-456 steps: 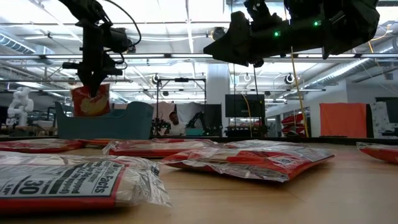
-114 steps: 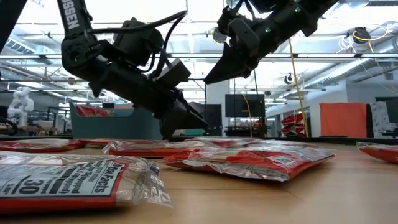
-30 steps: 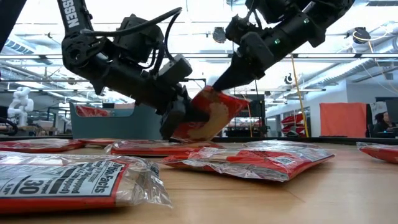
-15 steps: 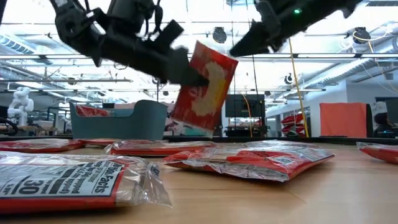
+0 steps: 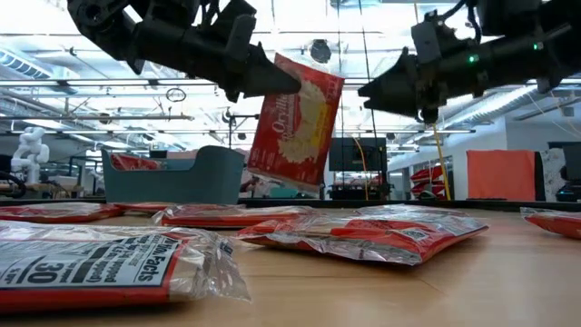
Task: Sort popcorn bags into baskets
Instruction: Put the red popcorn bag into the blue bin
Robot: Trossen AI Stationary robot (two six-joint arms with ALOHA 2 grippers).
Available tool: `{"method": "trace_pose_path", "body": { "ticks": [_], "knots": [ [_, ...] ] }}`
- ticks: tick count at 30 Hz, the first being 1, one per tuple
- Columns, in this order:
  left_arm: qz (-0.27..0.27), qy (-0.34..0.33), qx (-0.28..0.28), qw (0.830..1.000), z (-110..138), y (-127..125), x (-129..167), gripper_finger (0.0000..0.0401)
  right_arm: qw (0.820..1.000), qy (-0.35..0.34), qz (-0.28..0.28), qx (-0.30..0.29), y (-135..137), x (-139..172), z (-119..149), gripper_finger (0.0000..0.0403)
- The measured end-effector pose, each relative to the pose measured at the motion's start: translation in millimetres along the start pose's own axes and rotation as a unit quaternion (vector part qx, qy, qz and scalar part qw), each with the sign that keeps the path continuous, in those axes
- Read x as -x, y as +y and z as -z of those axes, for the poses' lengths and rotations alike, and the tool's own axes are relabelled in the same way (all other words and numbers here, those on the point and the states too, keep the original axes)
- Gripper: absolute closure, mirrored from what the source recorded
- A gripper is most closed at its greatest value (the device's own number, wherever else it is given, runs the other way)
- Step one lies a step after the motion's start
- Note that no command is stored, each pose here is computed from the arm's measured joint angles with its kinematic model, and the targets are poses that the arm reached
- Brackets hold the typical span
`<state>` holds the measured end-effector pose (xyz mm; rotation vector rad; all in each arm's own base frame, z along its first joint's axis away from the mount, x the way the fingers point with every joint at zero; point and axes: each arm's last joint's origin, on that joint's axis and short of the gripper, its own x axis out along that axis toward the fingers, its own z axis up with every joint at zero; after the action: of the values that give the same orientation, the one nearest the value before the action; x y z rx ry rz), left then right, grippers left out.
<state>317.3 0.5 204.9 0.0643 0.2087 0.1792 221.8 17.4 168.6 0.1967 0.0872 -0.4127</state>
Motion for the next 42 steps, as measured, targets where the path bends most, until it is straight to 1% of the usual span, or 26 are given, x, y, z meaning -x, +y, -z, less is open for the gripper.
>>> {"method": "trace_pose_path", "body": {
  "ticks": [4, 6, 9, 12, 15, 18, 21, 23, 27, 29, 31, 34, 36, 39, 42],
  "knots": [
    [0.004, 0.000, 0.005, 1.000, 0, 0, 0, 0.0378, 0.999, 0.019, -0.030, -0.009, 2, -6, 11, 0.0220],
    [0.019, -0.026, 0.011, 0.999, -5, 0, 0, 0.0376, 0.998, 0.019, -0.051, -0.018, 5, -11, 14, 0.0220],
    [0.054, -0.060, 0.014, 0.997, -11, -2, 1, 0.0363, 0.996, 0.007, -0.088, -0.028, 11, -22, 15, 0.0219],
    [0.074, -0.065, 0.012, 0.995, -12, -3, 1, 0.0357, 0.995, -0.006, -0.099, -0.012, 18, -32, 13, 0.0219],
    [0.075, -0.065, 0.007, 0.995, -12, -3, 1, 0.0355, 0.994, -0.009, -0.105, 0.013, 24, -41, 12, 0.0219],
    [0.075, -0.066, 0.008, 0.995, -12, -3, 1, 0.0353, 0.992, -0.011, -0.126, 0.027, 29, -47, 10, 0.0225],
    [0.076, -0.066, 0.006, 0.995, -12, -3, 1, 0.0352, 0.990, -0.011, -0.135, 0.027, 30, -50, 9, 0.0251],
    [0.076, -0.069, 0.001, 0.995, -13, -3, 1, 0.0351, 0.990, -0.010, -0.140, 0.028, 29, -50, 9, 0.0280],
    [0.076, -0.082, -0.026, 0.993, -15, -3, 1, 0.0351, 0.986, -0.011, -0.164, 0.040, 28, -51, 8, 0.0344],
    [0.078, -0.085, -0.026, 0.993, -16, -5, 2, 0.0350, 0.985, -0.012, -0.165, 0.042, 27, -52, 8, 0.0371],
    [0.095, -0.090, -0.016, 0.991, -17, -6, 3, 0.0346, 0.985, -0.014, -0.165, 0.045, 27, -52, 8, 0.0387],
    [0.119, -0.094, 0.023, 0.988, -23, -4, 7, 0.0319, 0.985, -0.016, -0.164, 0.049, 25, -53, 7, 0.0387],
    [0.133, -0.069, 0.046, 0.988, -25, -1, 12, 0.0290, 0.986, -0.017, -0.160, 0.049, 24, -53, 7, 0.0375],
    [0.129, -0.033, 0.072, 0.988, -28, 4, 22, 0.0246, 0.987, -0.026, -0.154, 0.046, 21, -55, 4, 0.0359],
    [0.122, 0.010, 0.086, 0.989, -29, 10, 32, 0.0210, 0.987, -0.030, -0.149, 0.046, 17, -56, 3, 0.0362]
  ]
}}
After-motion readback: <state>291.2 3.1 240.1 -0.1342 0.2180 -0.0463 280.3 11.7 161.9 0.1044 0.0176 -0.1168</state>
